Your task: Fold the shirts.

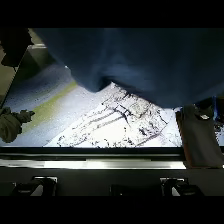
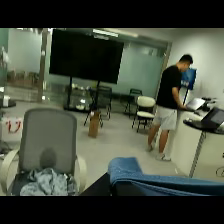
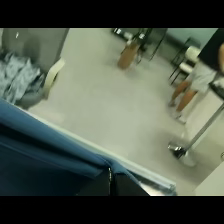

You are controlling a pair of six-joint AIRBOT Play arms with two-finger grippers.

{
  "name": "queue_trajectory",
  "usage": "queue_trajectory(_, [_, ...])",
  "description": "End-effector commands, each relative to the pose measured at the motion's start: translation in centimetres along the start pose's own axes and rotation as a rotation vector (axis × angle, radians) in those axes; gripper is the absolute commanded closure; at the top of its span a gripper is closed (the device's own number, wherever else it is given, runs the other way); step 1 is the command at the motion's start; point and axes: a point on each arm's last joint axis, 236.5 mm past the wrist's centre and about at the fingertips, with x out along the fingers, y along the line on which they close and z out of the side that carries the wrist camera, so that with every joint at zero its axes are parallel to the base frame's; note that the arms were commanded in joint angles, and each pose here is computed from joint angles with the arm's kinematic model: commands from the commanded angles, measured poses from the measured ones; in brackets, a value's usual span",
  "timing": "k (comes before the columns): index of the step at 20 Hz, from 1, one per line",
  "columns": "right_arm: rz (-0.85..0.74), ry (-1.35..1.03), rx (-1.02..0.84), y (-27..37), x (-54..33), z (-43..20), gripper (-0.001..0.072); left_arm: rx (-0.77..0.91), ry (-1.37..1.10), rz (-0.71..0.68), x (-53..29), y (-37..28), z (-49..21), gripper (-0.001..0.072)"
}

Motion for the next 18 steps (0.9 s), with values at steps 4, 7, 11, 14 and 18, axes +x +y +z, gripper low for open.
queue_trajectory(4, [-0.039,-0.050,0.004,-1.0,-4.6,1.4,0.0675,-0.001,-0.131,-0.035,-4.5,-2.0,4.6,0.0682])
queue_trajectory(7, [0.028,0.085,0.027,0.6,-3.0,-1.8,0.0674,0.001,-0.089,-0.022,-2.6,-1.2,3.2,0.0682])
queue_trajectory(11, [0.335,0.502,0.113,8.7,3.0,-12.0,0.0674,-0.015,0.105,0.023,5.0,1.9,-4.2,0.0680])
queue_trajectory(14, [0.451,0.694,0.155,13.7,11.7,-20.1,0.0674,0.011,0.367,0.064,12.5,5.8,-16.3,0.0680])
queue_trajectory(18, [0.504,0.723,0.348,20.7,24.0,-28.7,0.0673,-0.038,0.669,0.108,19.0,10.4,-32.6,0.0678])
